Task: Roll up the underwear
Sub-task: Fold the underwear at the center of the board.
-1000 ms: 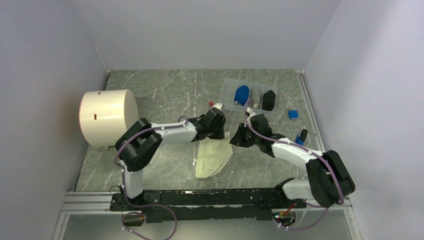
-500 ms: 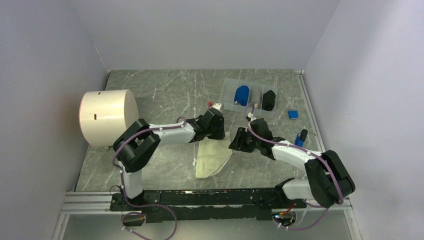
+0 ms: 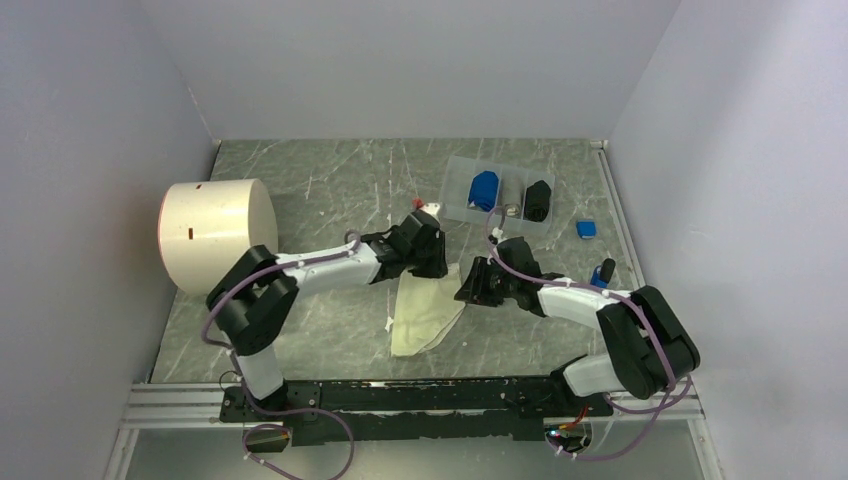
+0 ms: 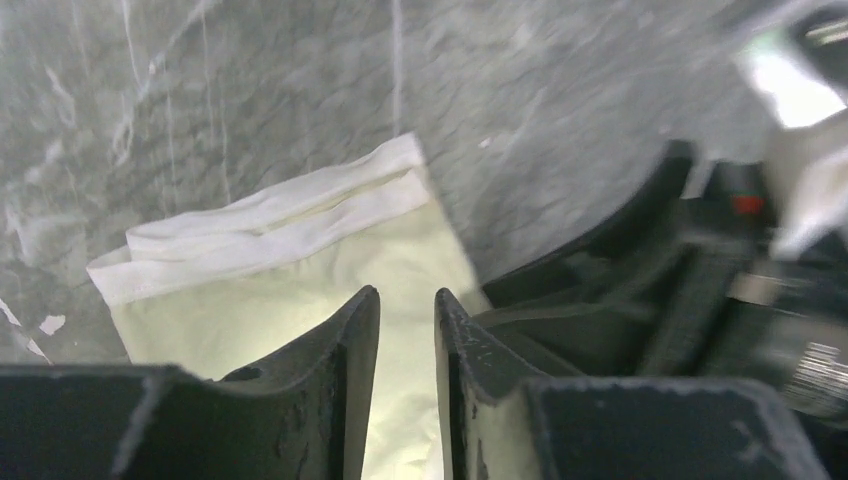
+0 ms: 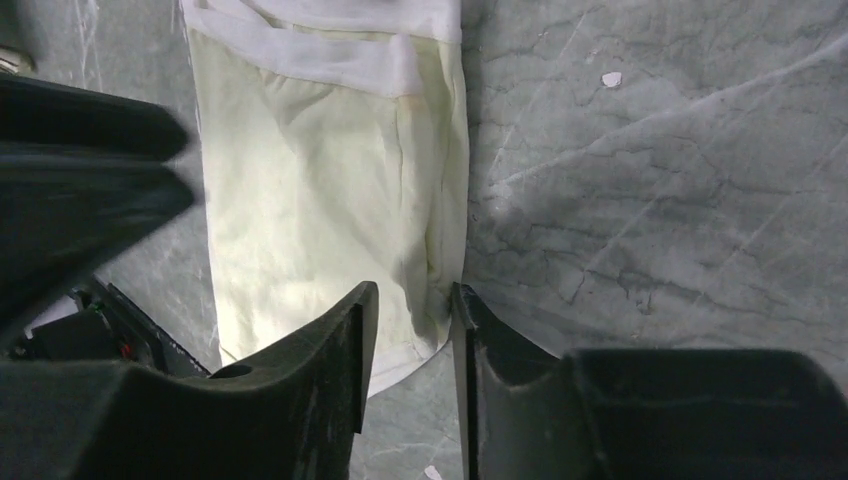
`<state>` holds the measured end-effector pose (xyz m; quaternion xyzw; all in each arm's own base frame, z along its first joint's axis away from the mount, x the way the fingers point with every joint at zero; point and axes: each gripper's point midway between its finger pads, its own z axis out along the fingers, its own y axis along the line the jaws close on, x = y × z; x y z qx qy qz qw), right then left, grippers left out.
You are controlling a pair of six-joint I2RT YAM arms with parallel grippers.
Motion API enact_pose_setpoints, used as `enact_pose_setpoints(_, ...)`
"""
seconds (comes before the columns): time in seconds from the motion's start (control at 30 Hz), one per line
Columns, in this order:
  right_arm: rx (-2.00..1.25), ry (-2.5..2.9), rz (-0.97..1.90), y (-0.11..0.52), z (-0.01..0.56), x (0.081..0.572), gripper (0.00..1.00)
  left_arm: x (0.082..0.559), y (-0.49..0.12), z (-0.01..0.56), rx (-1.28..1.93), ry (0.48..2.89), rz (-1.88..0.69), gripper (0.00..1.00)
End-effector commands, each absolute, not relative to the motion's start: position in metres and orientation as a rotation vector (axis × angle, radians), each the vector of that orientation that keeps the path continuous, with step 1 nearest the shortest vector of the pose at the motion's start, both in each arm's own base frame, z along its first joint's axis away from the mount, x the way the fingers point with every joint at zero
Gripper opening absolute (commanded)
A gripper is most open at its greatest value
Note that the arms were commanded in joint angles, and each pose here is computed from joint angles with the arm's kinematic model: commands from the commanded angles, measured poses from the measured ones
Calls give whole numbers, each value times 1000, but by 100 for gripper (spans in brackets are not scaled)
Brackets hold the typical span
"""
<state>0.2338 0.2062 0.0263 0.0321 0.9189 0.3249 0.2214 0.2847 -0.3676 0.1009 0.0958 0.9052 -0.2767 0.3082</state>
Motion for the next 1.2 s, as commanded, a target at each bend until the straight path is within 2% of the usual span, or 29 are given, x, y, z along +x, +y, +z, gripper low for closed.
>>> enact_pose_setpoints(0.0,103,2524,918,208,25,237,34,271,-357,53,259,2567,-631,31)
enact_pose_setpoints(0.2,96,2522,932,210,24,238,32,276,-341,16,213,2622,-481,25)
enact_pose_setpoints(0.43,108,2487,1001,220,32,244,32,274,-335,-3,185,2630,-460,23)
enact_pose_setpoints(0.67,102,2439,1023,225,53,255,14,276,-329,3,158,2608,-452,23)
enact_pose_setpoints(0.73,89,2434,1012,225,58,258,3,278,-332,10,156,2594,-484,24)
enact_pose_setpoints(0.93,88,2470,869,217,56,262,0,288,-336,36,95,2524,-534,35)
enact_pose_setpoints(1.17,77,2515,579,217,50,263,0,302,-317,98,2,2379,-502,47)
